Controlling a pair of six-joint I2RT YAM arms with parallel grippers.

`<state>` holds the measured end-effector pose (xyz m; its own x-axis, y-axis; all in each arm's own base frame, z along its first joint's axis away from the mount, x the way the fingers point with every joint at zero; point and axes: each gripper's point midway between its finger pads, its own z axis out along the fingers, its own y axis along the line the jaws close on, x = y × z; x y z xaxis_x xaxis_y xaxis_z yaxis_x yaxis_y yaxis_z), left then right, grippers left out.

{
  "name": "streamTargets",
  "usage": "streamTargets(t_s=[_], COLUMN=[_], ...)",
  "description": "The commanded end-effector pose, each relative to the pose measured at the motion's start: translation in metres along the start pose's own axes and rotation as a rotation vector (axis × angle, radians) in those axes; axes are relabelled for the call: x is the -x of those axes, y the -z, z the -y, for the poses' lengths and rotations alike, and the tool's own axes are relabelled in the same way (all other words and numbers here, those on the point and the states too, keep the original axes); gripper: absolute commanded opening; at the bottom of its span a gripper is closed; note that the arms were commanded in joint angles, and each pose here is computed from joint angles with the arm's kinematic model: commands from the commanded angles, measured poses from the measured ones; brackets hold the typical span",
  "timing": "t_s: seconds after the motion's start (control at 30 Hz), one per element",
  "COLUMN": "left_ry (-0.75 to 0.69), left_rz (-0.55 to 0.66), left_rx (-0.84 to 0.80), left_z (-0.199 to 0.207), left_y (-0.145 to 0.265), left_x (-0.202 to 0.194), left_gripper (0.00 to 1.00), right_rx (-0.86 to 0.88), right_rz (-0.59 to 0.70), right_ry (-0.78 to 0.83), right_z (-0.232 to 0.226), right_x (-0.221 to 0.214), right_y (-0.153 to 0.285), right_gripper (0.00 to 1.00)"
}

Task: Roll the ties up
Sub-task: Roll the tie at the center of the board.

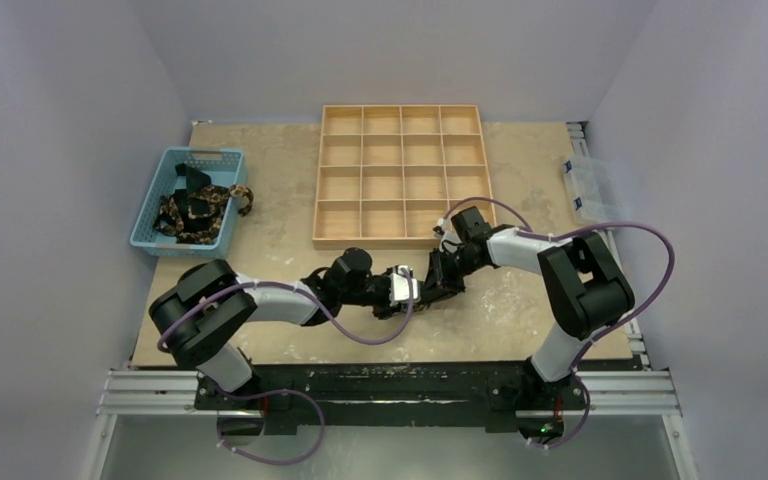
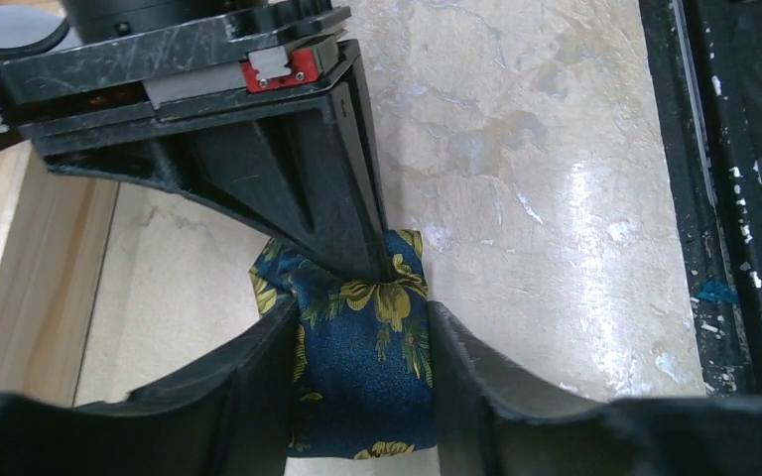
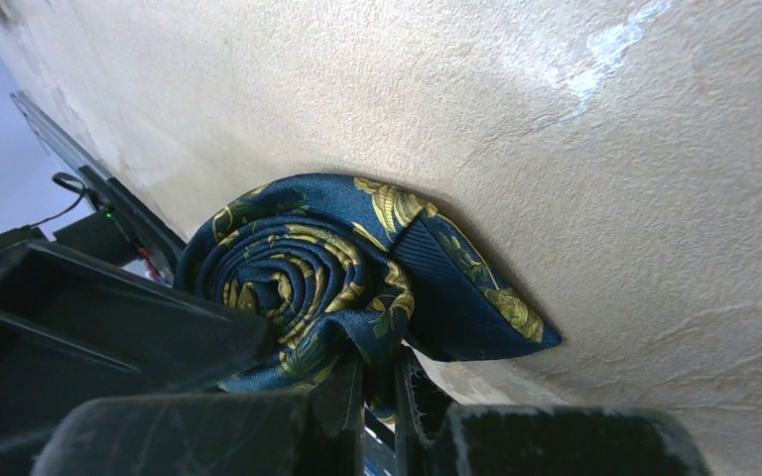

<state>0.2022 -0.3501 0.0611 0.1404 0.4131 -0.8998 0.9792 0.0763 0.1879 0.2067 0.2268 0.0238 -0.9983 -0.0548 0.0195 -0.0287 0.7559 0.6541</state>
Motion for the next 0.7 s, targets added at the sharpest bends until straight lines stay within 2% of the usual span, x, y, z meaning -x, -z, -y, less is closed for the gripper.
streamTargets(t_s=[0.0,0.07,0.13,0.17,0.23,0.33,0.4,0.43,0.47,0.57,0.6,0.67], left_ry=[-0.022,0.011,0.042,0.057,0.082,0.096,0.099,0.099,0.102,0.117,0.130,0.151], left_rz=[-0.036,-0.075,-0.096,-0.105,-0.127,-0.129,-0.135,-0.137,-0.136,-0.137,-0.145,-0.166], left_rx=[-0.013,-0.028,-0.035,-0.036,-0.039,-0.030,-0.023,-0.020,-0.014,0.006,0.006,-0.005], left_z=[-0.004,0.000,0.005,0.007,0.012,0.014,0.013,0.013,0.011,0.006,0.006,0.009], left_y=[-0.015,-0.017,-0.016,-0.015,-0.014,-0.010,-0.010,-0.010,-0.011,-0.013,-0.014,-0.014], left_x=[0.000,-0.011,-0.020,-0.024,-0.033,-0.036,-0.038,-0.039,-0.038,-0.037,-0.038,-0.043], left_gripper=[0.37,0.32,0.33,0.36,0.51,0.57,0.58,0.56,0.51,0.25,0.19,0.09], right_rx=[-0.205,-0.195,-0.185,-0.182,-0.181,-0.175,-0.175,-0.175,-0.174,-0.175,-0.171,-0.142], right_rz=[0.015,0.019,0.024,0.025,0.022,0.025,0.026,0.025,0.024,0.021,0.022,0.048], right_ry=[-0.014,-0.013,-0.012,-0.011,-0.010,-0.008,-0.008,-0.006,-0.003,0.005,0.009,0.016], right_z=[0.046,0.043,0.039,0.038,0.038,0.037,0.037,0.037,0.037,0.036,0.033,0.021], right_x=[0.001,0.002,0.003,0.004,0.004,0.005,0.005,0.005,0.005,0.005,0.005,0.008], right_y=[-0.008,-0.007,-0.005,-0.005,-0.005,-0.005,-0.005,-0.005,-0.005,-0.003,-0.001,0.007], right_gripper=[0.00,0.00,0.00,0.00,0.00,0.00,0.00,0.00,0.00,0.00,0.04,0.23])
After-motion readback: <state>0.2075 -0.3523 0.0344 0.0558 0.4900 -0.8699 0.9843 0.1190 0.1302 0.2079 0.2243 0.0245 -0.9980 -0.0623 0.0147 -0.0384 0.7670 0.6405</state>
